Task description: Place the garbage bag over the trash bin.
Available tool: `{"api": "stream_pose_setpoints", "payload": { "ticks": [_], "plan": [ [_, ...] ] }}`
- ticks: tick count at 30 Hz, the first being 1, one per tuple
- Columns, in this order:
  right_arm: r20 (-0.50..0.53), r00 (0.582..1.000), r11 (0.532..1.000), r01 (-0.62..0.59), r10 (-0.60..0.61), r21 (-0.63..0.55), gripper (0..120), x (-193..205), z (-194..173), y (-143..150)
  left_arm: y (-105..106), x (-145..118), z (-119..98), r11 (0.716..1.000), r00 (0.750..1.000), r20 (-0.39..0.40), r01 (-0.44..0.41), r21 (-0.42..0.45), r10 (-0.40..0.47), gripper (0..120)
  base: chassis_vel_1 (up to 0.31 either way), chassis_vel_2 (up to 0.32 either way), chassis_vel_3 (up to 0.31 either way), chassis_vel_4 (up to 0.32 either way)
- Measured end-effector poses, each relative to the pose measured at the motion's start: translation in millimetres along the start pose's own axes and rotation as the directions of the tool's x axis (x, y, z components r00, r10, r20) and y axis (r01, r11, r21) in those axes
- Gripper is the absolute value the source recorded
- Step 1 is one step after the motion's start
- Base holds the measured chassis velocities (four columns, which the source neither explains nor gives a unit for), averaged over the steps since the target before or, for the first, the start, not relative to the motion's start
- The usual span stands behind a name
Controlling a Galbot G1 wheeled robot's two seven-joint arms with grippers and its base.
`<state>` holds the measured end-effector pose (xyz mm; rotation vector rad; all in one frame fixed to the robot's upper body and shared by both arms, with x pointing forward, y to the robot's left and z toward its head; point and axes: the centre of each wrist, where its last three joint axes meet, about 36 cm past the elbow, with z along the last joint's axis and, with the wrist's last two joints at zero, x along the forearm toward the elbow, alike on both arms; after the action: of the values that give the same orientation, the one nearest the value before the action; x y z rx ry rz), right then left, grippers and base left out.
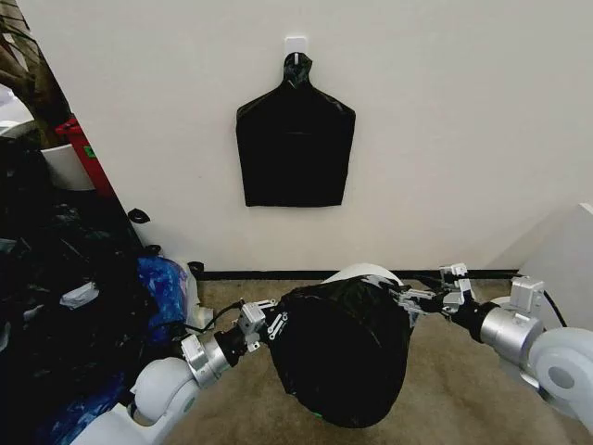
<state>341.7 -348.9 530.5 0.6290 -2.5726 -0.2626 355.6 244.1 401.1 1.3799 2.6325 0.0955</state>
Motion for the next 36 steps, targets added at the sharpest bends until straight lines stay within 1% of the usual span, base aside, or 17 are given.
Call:
{"api": "stream_pose_setpoints", "payload": {
  "ticks": [4, 10, 13, 16, 17, 19, 20, 24, 25, 27, 29, 30, 31, 32, 33, 34, 36],
  "plan": [
    [0.006, 0.998, 0.998, -0.056, 0.056, -0.013, 100, -3, 5, -15, -4, -2, -1, 1.000, 1.000, 0.005, -0.018, 0.006, 0.018, 0, 0.000, 0.000, 0.000, 0.000],
    [0.042, 0.995, 0.995, -0.085, 0.087, -0.045, 100, 0, 3, -16, -8, -1, 0, 1.000, 1.000, 0.004, -0.024, 0.016, 0.024, 0, 0.000, 0.000, 0.000, 0.000],
    [0.076, 0.994, 0.996, -0.067, 0.072, -0.067, 100, 6, -3, -6, -7, 0, 3, 0.999, 1.000, -0.001, -0.008, 0.038, 0.008, 0, 0.000, 0.000, 0.000, 0.000],
    [0.131, 0.991, 0.995, -0.027, 0.040, -0.096, 100, 15, -13, 12, -7, 1, 8, 0.996, 1.000, -0.016, 0.024, 0.083, -0.023, 0, 0.000, 0.000, 0.000, 0.000],
    [0.178, 0.984, 0.994, 0.013, 0.007, -0.111, 100, 24, -21, 29, -8, 1, 12, 0.992, 0.999, -0.031, 0.047, 0.118, -0.044, 0, 0.000, 0.000, 0.000, 0.000],
    [0.209, 0.978, 0.991, 0.048, -0.020, -0.129, 100, 32, -27, 46, -9, 1, 17, 0.986, 0.997, -0.048, 0.063, 0.151, -0.056, 0, 0.000, 0.000, 0.000, 0.000],
    [0.221, 0.975, 0.988, 0.060, -0.027, -0.144, 100, 36, -30, 56, -11, 1, 19, 0.981, 0.996, -0.060, 0.076, 0.178, -0.066, 0, 0.000, 0.000, 0.000, 0.000],
    [0.233, 0.972, 0.981, 0.080, -0.037, -0.179, 100, 43, -32, 74, -12, 0, 20, 0.968, 0.991, -0.088, 0.122, 0.220, -0.105, 0, 0.000, 0.000, 0.000, 0.000],
    [0.222, 0.974, 0.970, 0.085, -0.033, -0.228, 100, 46, -27, 86, -14, -1, 21, 0.945, 0.976, -0.128, 0.206, 0.255, -0.178, 0, 0.000, 0.000, 0.000, 0.000],
    [0.184, 0.983, 0.956, 0.074, -0.021, -0.284, 100, 42, -16, 91, -15, -3, 22, 0.909, 0.946, -0.180, 0.312, 0.275, -0.270, 0, 0.000, 0.000, 0.000, 0.000],
    [0.178, 0.984, 0.954, 0.074, -0.021, -0.292, 100, 41, -14, 91, -15, -3, 21, 0.903, 0.941, -0.190, 0.327, 0.278, -0.282, 0, 0.000, 0.000, 0.000, 0.000],
    [0.157, 0.987, 0.946, 0.081, -0.032, -0.313, 100, 38, -9, 94, -18, -5, 21, 0.879, 0.918, -0.229, 0.381, 0.287, -0.323, 0, 0.000, 0.000, 0.000, 0.000],
    [0.145, 0.988, 0.946, 0.096, -0.053, -0.311, 100, 36, -6, 96, -20, -7, 19, 0.863, 0.903, -0.255, 0.412, 0.291, -0.345, 0, 0.000, 0.000, 0.000, 0.000],
    [0.143, 0.988, 0.946, 0.099, -0.057, -0.308, 100, 36, -5, 97, -21, -7, 18, 0.858, 0.898, -0.263, 0.421, 0.293, -0.351, 0, 0.000, 0.000, 0.000, 0.000],
    [0.124, 0.989, 0.962, 0.107, -0.077, -0.251, 100, 29, 0, 103, -26, -13, 10, 0.820, 0.862, -0.317, 0.487, 0.302, -0.395, 0, 0.000, 0.000, 0.000, 0.000],
    [0.124, 0.989, 0.962, 0.107, -0.077, -0.251, 100, 29, 0, 103, -26, -13, 10, 0.820, 0.862, -0.317, 0.487, 0.302, -0.395, 0, 0.000, 0.000, 0.000, 0.000],
    [0.115, 0.990, 0.975, 0.099, -0.078, -0.200, 100, 24, 3, 109, -28, -17, 3, 0.790, 0.836, -0.355, 0.528, 0.311, -0.419, 0, 0.000, 0.000, 0.000, 0.000]
  ]
}}
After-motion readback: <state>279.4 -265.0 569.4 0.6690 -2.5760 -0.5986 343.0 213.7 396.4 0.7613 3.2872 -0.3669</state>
